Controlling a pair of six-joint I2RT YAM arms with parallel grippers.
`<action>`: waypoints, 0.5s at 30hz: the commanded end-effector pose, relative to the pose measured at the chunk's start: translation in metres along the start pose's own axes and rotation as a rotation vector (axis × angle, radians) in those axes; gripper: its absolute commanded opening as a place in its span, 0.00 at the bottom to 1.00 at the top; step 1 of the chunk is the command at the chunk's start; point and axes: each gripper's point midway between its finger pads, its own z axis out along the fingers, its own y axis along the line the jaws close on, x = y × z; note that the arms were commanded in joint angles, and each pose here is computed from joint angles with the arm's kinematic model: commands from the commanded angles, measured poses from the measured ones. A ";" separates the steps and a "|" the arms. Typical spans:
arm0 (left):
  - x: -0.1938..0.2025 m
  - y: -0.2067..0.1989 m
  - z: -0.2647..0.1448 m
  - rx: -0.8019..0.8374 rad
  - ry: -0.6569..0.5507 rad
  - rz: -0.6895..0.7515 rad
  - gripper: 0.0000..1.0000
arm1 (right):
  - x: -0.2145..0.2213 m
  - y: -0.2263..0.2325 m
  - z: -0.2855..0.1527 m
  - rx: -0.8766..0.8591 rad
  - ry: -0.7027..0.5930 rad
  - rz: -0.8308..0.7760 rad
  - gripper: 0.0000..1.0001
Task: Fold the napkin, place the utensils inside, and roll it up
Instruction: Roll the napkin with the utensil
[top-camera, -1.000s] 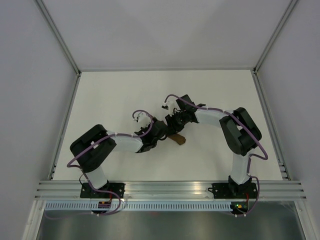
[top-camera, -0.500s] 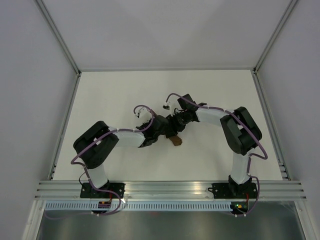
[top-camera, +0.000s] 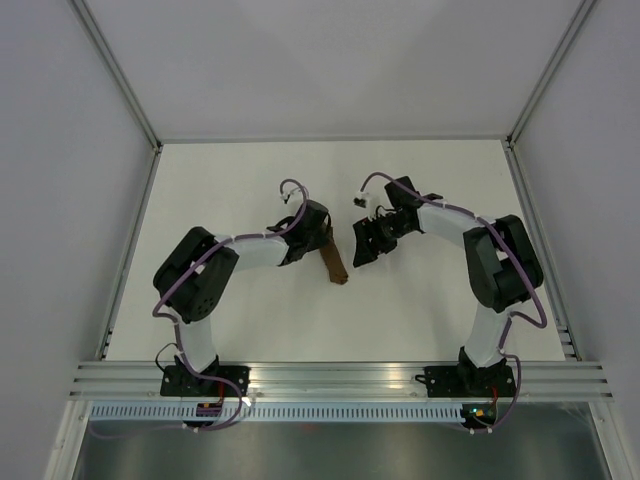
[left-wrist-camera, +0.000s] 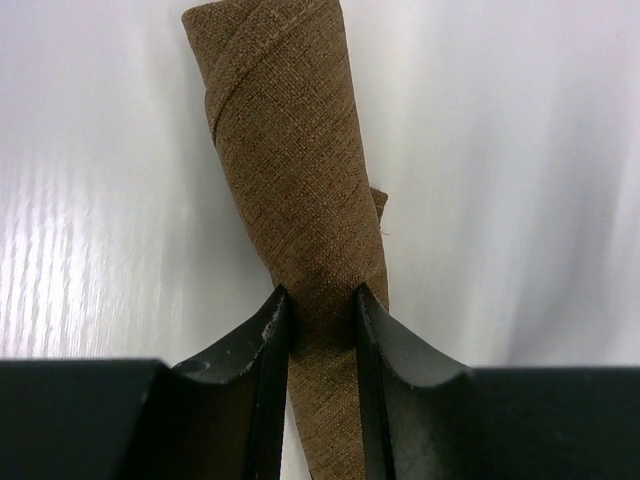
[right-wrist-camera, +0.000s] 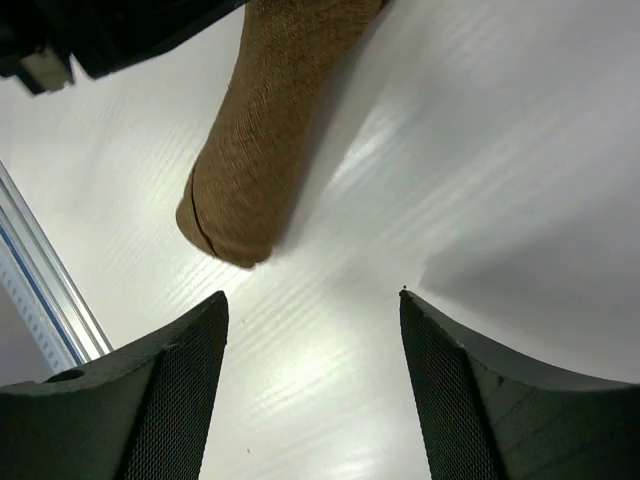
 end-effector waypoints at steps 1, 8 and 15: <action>0.011 0.003 0.011 0.036 0.133 0.238 0.25 | -0.035 0.007 -0.044 0.009 -0.106 -0.051 0.75; 0.003 0.003 0.027 0.015 0.230 0.457 0.27 | -0.057 -0.023 -0.104 0.065 -0.240 -0.034 0.75; -0.009 0.008 0.032 -0.068 0.271 0.579 0.29 | -0.059 -0.045 -0.146 0.116 -0.315 -0.023 0.76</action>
